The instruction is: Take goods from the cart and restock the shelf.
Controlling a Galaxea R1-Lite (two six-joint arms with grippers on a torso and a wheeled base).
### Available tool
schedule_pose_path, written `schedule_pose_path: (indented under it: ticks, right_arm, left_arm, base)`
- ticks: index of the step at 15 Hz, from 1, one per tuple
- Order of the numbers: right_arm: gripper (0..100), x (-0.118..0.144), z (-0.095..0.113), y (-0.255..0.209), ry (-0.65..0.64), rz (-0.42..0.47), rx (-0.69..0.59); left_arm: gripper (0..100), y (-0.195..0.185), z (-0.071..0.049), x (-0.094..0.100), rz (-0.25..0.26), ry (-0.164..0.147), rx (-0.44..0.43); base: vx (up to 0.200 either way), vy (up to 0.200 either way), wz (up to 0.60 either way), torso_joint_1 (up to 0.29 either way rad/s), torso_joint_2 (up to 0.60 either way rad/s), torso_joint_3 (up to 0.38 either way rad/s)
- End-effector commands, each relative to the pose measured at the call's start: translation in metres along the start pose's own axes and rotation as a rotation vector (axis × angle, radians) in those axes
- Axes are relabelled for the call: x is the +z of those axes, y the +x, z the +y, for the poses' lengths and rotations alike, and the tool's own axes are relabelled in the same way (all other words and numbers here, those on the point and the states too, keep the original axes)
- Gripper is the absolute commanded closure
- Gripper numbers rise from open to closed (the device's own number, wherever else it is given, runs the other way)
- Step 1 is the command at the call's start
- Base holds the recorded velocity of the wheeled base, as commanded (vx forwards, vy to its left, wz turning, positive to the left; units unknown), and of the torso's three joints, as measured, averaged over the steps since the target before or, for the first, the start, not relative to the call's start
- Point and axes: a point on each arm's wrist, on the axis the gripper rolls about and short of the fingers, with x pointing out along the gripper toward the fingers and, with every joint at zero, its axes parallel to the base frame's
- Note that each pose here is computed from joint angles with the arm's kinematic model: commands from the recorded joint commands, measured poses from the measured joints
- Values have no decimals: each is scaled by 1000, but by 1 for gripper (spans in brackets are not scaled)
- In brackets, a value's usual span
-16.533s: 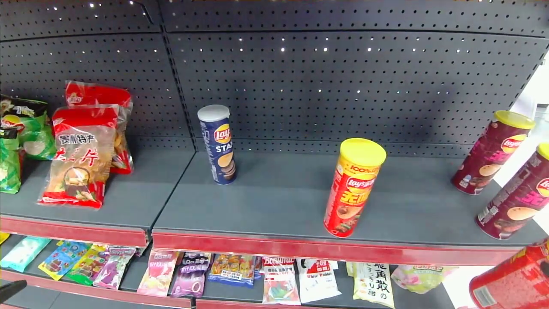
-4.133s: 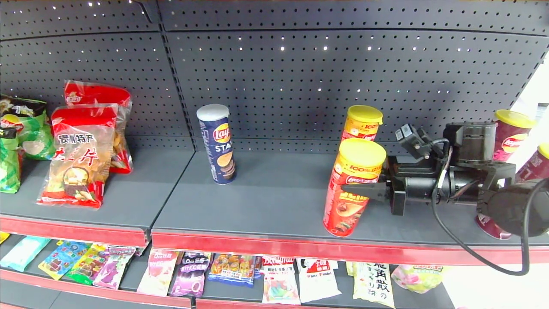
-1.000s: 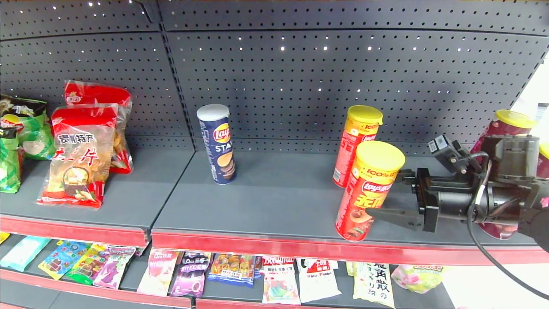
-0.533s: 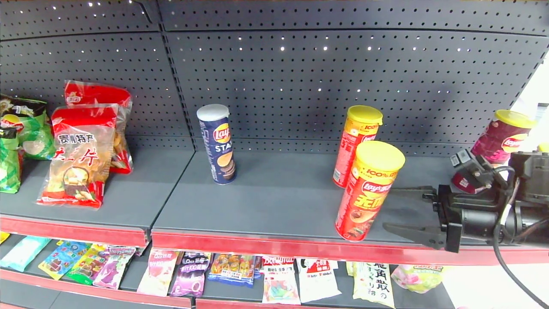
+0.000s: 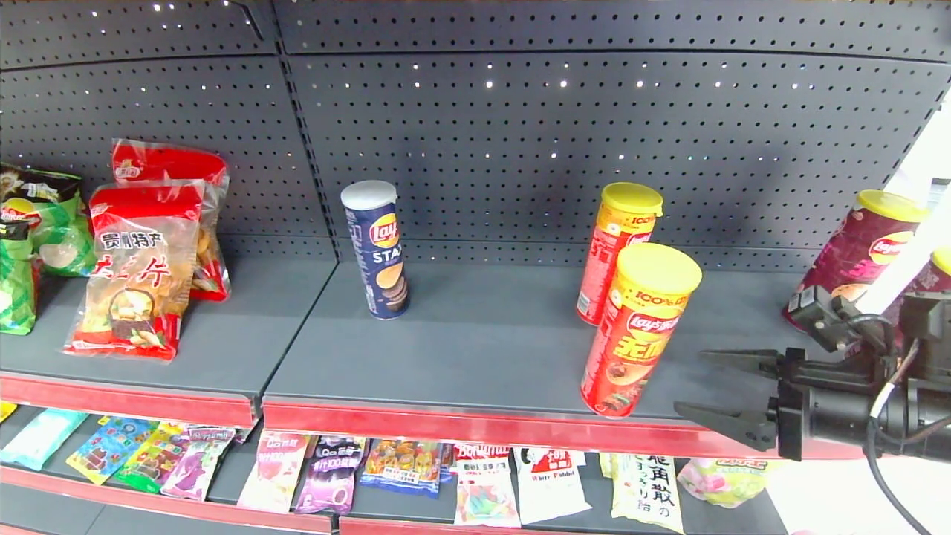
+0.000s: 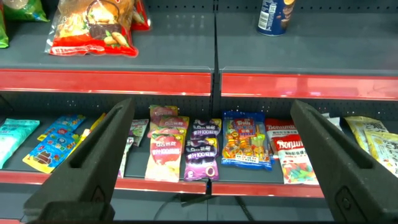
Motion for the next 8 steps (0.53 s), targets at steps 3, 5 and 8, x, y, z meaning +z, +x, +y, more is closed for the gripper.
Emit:
schedule_pose_path:
  ticks: [3, 5, 8]
  right_arm:
    - [0, -8, -3, 6, 26, 48, -37]
    - [0, -13, -7, 10, 39, 82, -70]
    - [0, -17, -10, 15, 41, 118, -127]
  left_arm:
    - [0, 0, 0, 0, 0, 0, 0]
    - [0, 0, 0, 0, 0, 0, 0]
    - [0, 0, 0, 0, 0, 0, 0]
  base:
    - [0, 0, 0, 0, 0, 0]
    - [0, 0, 0, 0, 0, 0]
    - [0, 0, 0, 0, 0, 0]
